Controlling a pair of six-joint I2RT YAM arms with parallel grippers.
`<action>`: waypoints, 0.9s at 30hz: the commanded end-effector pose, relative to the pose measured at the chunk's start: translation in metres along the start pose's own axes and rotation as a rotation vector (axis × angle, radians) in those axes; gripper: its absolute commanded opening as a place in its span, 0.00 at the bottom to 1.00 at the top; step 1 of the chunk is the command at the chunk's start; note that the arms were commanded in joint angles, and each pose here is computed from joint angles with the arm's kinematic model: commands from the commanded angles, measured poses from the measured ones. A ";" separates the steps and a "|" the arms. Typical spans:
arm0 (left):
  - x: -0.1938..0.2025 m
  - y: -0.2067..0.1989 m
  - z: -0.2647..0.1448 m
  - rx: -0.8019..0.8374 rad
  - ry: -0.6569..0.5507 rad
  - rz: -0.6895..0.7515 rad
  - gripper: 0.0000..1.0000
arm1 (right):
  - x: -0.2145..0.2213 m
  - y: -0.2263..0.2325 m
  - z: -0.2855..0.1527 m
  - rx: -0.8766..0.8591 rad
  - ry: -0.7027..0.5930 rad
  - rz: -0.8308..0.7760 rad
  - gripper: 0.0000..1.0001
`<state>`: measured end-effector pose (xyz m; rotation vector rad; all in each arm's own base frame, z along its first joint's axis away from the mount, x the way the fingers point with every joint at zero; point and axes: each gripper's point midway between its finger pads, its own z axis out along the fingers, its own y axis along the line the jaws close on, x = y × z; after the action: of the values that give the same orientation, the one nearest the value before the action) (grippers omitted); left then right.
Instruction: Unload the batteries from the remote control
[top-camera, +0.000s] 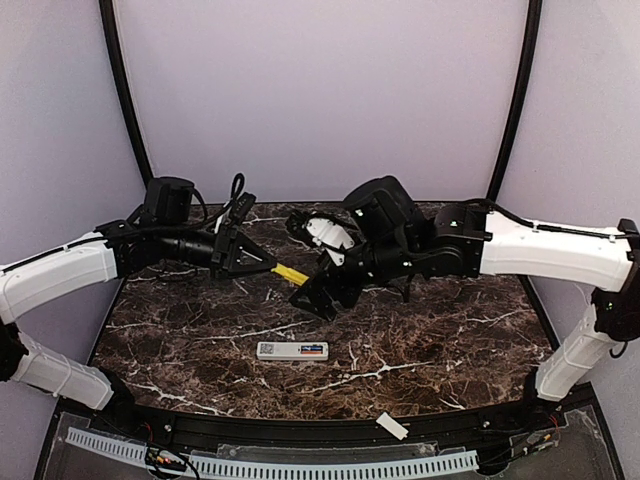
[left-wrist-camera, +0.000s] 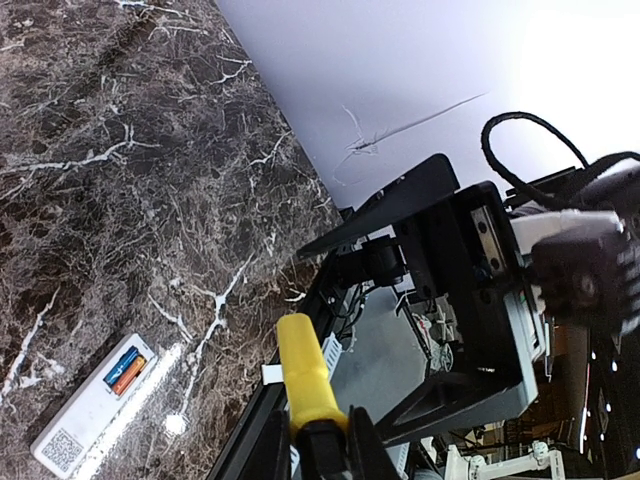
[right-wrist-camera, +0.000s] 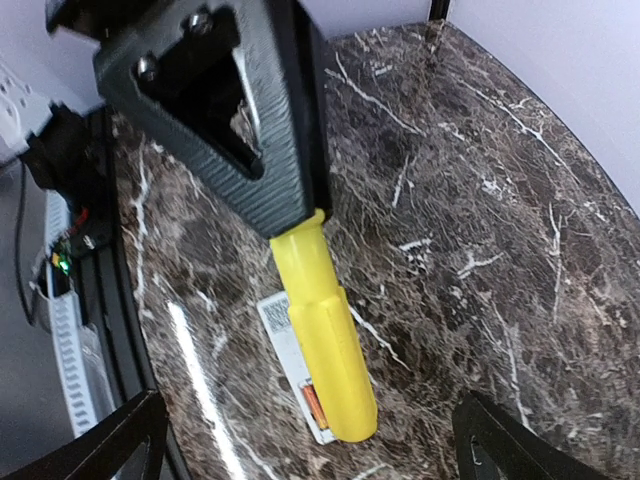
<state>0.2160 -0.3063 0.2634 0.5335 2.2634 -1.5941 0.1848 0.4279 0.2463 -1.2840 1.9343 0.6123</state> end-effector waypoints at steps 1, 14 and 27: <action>-0.012 -0.023 -0.005 0.049 -0.031 0.074 0.00 | -0.040 -0.002 -0.036 -0.149 -0.205 0.275 0.99; -0.035 -0.049 0.000 0.195 -0.079 0.072 0.00 | -0.063 -0.020 -0.081 -0.585 -0.533 0.783 0.97; -0.042 -0.056 0.001 0.275 -0.112 0.036 0.00 | -0.075 -0.008 -0.076 -0.758 -0.598 0.771 0.85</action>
<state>0.2315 -0.3280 0.3220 0.5132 1.9976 -1.8366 0.1934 0.4108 0.3266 -0.4866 1.7908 1.9018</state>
